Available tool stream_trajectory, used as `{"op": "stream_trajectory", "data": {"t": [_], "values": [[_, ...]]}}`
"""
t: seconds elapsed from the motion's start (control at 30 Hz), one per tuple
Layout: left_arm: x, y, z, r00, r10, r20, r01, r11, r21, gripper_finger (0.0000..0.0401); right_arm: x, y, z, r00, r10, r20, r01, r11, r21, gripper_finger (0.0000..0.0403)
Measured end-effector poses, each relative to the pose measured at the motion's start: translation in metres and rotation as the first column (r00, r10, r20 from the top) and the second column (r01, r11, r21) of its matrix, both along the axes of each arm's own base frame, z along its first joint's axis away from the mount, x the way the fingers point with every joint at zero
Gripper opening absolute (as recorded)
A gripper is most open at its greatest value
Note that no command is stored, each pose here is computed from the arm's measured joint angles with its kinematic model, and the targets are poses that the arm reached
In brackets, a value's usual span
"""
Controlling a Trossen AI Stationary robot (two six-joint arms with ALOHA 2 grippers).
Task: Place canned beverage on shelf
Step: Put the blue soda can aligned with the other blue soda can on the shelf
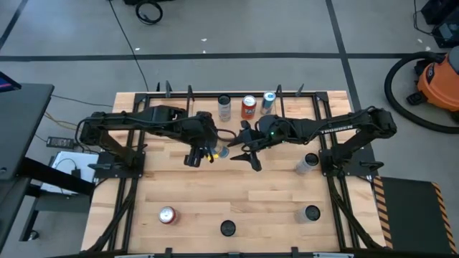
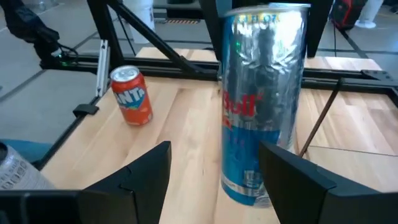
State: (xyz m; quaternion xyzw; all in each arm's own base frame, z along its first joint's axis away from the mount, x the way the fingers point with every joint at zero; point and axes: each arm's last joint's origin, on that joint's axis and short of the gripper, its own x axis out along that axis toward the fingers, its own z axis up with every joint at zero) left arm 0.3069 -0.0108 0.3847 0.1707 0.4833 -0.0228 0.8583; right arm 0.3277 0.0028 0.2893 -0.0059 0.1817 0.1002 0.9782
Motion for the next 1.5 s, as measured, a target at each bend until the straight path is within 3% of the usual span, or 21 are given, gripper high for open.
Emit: {"op": "stream_trajectory", "data": {"t": [0.53,1.07,1.3,1.5], "values": [[0.008,0.0,0.005,0.981,-0.186,0.055,0.178,0.975,0.13,0.0243,0.0,-0.014,0.003,0.999,-0.027,0.03,0.027,1.0,0.002,0.0247],[0.013,-0.001,0.009,0.978,-0.169,0.126,0.153,0.98,0.124,0.024,0.002,-0.015,0.006,0.997,-0.02,0.077,0.021,1.0,-0.015,0.0247],[0.015,-0.001,0.008,0.976,-0.169,0.136,0.153,0.981,0.122,0.0239,0.007,-0.016,0.005,0.993,-0.051,0.105,0.058,0.996,-0.066,0.0247],[0.016,-0.001,0.008,0.977,-0.166,0.134,0.152,0.982,0.113,0.0239,0.01,-0.015,0.001,0.995,-0.001,0.105,0.012,0.995,-0.102,0.0247]]}}
